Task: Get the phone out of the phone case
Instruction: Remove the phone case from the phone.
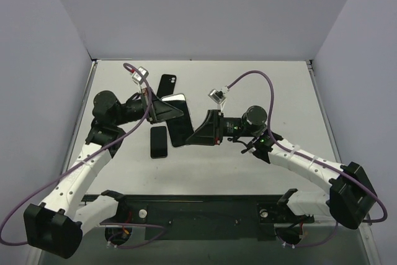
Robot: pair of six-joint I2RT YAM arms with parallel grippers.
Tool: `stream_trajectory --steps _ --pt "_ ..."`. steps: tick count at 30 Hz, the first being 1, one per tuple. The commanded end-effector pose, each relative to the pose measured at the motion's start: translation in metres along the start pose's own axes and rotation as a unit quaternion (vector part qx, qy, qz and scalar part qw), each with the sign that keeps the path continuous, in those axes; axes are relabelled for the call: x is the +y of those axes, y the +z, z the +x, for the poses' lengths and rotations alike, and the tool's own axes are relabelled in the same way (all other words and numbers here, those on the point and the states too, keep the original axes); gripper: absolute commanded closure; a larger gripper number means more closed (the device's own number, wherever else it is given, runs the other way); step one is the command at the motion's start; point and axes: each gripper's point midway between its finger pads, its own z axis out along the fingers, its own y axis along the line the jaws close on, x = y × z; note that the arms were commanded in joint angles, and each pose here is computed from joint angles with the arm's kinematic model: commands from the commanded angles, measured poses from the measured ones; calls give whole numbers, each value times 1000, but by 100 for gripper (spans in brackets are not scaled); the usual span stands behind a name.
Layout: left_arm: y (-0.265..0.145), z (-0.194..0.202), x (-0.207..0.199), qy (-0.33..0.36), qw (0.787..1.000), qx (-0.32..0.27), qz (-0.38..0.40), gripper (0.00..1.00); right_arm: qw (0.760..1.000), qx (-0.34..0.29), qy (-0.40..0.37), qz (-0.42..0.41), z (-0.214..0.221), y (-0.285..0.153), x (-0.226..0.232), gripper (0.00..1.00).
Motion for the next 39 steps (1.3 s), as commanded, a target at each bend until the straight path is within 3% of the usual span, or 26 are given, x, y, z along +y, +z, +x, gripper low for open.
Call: stream_trajectory --steps 1,5,10,13,23,28,39 --pt "-8 1 -25 -10 1000 -10 19 100 996 -16 -78 -45 -16 3 34 85" --pt "-11 -2 -46 -14 999 -13 35 100 995 -2 -87 -56 -10 3 40 96" --pt "-10 -3 -50 -47 998 0 43 100 991 27 -116 -63 1 -3 51 96" --pt "-8 -5 -46 -64 997 6 48 100 989 69 -127 -21 18 -7 38 98" --pt "3 -11 -27 -109 992 33 52 100 952 158 -261 7 36 -7 48 100" --pt "7 -14 -16 -137 989 36 53 100 932 163 -324 29 20 6 67 100" --pt "12 -12 16 -211 977 24 22 100 899 105 -421 62 -17 29 91 100"
